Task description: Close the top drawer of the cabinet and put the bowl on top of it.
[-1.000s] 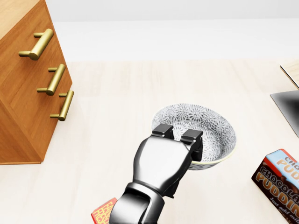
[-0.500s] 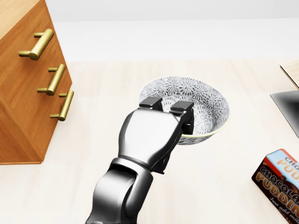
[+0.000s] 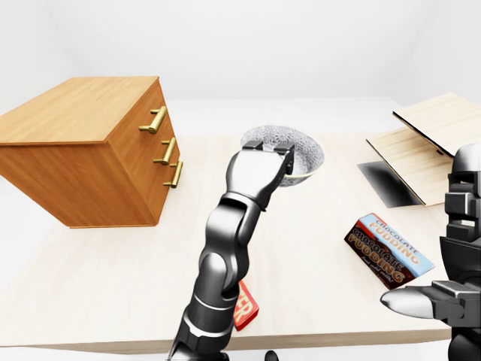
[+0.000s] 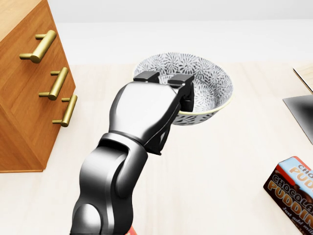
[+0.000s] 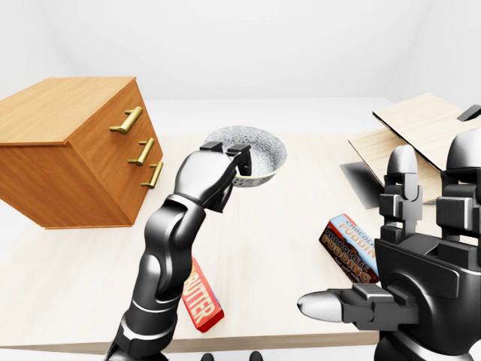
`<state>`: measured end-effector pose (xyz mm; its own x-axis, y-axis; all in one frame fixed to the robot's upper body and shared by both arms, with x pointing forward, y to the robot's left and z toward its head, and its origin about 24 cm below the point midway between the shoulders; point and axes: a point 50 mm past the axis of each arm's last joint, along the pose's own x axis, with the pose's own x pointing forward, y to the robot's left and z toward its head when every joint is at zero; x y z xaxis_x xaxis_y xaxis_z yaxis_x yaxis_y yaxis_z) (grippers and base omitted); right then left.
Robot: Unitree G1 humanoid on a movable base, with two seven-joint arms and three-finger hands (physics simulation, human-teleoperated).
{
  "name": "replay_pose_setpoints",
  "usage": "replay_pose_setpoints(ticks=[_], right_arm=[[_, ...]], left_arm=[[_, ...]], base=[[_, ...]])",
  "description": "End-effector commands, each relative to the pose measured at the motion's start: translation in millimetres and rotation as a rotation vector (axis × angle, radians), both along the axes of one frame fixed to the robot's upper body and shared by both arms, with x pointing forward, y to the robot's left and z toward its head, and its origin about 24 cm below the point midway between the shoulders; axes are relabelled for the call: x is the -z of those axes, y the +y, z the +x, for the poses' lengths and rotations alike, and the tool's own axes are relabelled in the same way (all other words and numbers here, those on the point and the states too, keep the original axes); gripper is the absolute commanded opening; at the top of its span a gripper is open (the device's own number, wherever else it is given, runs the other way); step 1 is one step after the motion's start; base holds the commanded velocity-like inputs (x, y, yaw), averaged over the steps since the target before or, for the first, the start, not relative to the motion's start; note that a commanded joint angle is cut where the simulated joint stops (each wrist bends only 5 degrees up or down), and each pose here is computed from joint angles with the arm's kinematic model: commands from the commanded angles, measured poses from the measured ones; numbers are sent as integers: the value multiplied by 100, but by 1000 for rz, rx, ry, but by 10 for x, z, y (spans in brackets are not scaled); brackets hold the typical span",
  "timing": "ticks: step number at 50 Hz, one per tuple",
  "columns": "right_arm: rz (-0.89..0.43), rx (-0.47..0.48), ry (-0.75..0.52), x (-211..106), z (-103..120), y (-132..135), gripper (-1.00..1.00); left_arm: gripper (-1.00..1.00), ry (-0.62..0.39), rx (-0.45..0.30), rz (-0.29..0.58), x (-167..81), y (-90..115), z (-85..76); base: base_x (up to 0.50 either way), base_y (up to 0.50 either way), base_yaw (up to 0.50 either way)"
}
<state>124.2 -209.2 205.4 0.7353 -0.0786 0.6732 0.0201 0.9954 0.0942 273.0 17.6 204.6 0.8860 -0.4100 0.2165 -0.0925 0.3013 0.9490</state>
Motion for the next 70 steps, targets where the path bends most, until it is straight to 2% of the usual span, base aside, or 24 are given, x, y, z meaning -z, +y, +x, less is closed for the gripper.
replay_pose_setpoints(ticks=[1,23,35,41,47,61,62,70], right_arm=[[-6,7,-7,-5,2,0,100],[-9,1,-3,-4,12,16,100],[-10,4,-9,-10,9,7,100],[-11,6,-9,-7,19,7,100],[-13,4,-3,-1,17,20,100],[-11,-2,0,0,16,26,100],[-13,-3,2,3,19,33,100],[-14,-3,4,10,29,35,100]], left_arm=[[-100,-50,-12,3,-224,62,98],[-100,-154,-42,67,-755,209,243],[-100,-216,-82,72,-1052,440,358],[-100,-272,-110,46,-1320,665,412],[-100,-306,-126,32,-1471,814,441],[-100,-334,-140,43,-1583,891,432],[-100,-346,-169,25,-1672,999,464],[-100,-370,-203,19,-1767,1160,456]], base=[[0,0,0],[0,0,0],[0,0,0],[0,0,0],[0,0,0],[0,0,0],[0,0,0],[0,0,0]])
